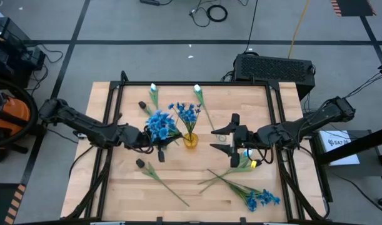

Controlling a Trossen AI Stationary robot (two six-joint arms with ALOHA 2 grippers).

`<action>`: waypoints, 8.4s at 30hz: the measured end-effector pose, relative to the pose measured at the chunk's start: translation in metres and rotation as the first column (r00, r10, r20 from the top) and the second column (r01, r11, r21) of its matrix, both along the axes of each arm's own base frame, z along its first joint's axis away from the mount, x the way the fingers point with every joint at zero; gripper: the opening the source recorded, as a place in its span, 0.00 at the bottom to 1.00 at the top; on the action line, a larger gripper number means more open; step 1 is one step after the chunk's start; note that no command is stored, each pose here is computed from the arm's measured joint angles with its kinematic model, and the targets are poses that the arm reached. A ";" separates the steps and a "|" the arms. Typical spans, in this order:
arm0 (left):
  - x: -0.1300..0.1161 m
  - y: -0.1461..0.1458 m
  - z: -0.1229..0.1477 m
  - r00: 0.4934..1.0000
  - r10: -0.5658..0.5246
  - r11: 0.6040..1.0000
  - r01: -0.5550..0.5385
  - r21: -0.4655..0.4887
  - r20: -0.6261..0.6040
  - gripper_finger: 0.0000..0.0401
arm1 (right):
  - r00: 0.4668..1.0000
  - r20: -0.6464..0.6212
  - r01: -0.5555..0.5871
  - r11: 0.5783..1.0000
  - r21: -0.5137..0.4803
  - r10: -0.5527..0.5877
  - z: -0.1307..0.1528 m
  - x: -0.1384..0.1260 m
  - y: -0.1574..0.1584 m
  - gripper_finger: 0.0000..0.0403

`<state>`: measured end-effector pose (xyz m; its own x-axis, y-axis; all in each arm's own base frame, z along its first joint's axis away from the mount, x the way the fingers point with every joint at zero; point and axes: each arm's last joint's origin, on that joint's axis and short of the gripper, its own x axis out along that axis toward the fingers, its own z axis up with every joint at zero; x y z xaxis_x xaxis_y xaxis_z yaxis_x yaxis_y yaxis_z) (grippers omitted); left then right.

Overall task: Sort flowers into vase by color
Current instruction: Put the left blue flowers into the yellow vase, then put the blue flowers into the yellow vase

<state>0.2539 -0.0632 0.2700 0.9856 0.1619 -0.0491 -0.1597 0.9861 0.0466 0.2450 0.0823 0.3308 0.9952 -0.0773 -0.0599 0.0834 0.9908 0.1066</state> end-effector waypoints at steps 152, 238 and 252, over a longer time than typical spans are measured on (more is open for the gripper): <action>0.182 -0.085 -0.171 0.773 -0.179 0.967 0.252 0.036 -0.608 0.29 | 0.953 -0.303 0.040 0.997 0.062 -0.020 -0.003 -0.066 -0.025 0.53; 0.038 -0.085 0.098 0.994 0.015 0.952 0.019 0.307 -0.108 0.04 | 0.894 0.416 -0.077 0.970 -0.230 0.169 0.017 0.022 0.028 0.76; 0.040 -0.080 0.098 0.993 0.031 0.954 0.004 0.300 -0.112 0.04 | 0.882 0.437 -0.077 0.970 -0.232 0.174 0.019 0.020 0.031 0.40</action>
